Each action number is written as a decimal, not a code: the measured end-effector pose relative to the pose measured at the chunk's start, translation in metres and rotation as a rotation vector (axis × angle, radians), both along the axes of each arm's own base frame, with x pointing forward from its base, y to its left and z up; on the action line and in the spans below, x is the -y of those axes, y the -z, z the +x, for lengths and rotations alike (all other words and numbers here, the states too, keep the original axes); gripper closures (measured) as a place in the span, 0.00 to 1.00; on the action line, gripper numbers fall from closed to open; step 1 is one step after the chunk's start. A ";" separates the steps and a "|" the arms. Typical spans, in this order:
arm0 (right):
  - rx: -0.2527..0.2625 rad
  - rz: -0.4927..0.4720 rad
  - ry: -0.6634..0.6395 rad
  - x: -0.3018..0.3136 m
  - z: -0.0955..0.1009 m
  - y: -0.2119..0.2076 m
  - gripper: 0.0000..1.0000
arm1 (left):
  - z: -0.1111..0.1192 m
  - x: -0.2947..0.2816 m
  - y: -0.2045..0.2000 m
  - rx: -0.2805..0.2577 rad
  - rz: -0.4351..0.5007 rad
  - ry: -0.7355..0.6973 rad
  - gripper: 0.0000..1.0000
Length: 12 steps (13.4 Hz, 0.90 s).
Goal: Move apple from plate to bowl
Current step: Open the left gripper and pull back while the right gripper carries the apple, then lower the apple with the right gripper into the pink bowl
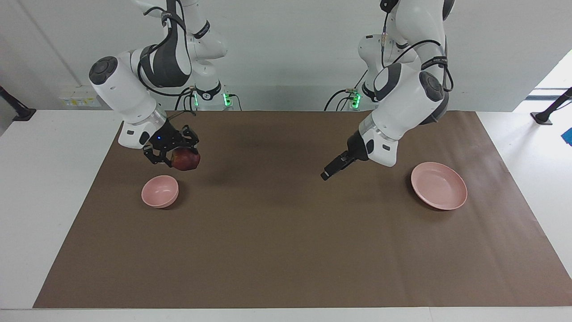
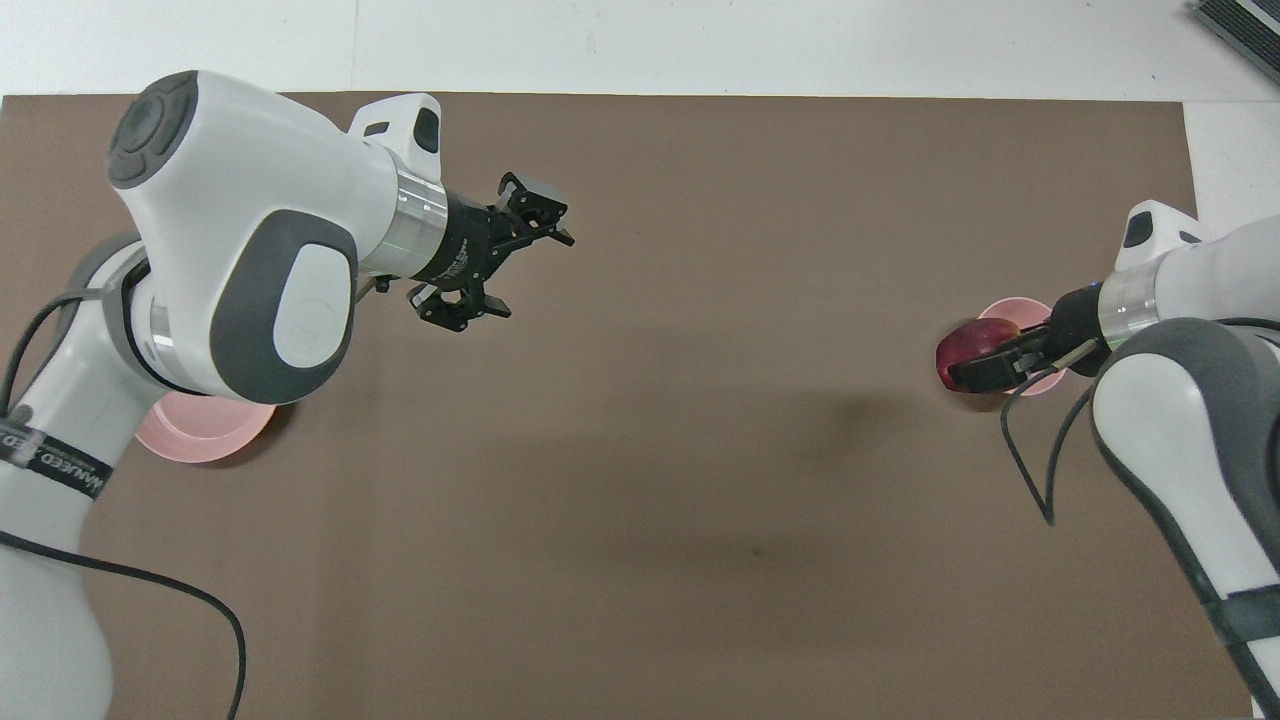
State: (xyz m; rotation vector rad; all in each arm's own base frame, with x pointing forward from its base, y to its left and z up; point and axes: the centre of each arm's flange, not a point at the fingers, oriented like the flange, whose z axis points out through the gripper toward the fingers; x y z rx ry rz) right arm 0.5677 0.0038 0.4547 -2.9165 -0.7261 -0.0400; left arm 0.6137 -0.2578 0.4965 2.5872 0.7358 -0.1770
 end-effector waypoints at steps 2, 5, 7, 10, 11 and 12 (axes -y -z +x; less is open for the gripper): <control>0.030 -0.156 -0.090 0.008 0.012 0.018 0.09 | 0.009 -0.032 0.005 0.070 0.096 0.121 0.00; 0.065 -0.310 -0.181 0.015 0.028 0.044 0.09 | 0.014 -0.056 0.008 0.142 0.232 0.285 0.00; 0.081 -0.384 -0.232 0.017 0.035 0.050 0.09 | 0.016 -0.080 0.003 0.183 0.261 0.436 0.00; 0.087 -0.442 -0.266 0.023 0.039 0.058 0.09 | 0.019 -0.128 -0.010 0.237 0.304 0.608 0.00; 0.083 -0.443 -0.265 0.026 0.041 0.064 0.09 | 0.019 -0.139 -0.013 0.242 0.344 0.662 0.00; 0.075 -0.442 -0.262 0.026 0.042 0.071 0.09 | 0.017 -0.144 -0.016 0.242 0.386 0.718 0.00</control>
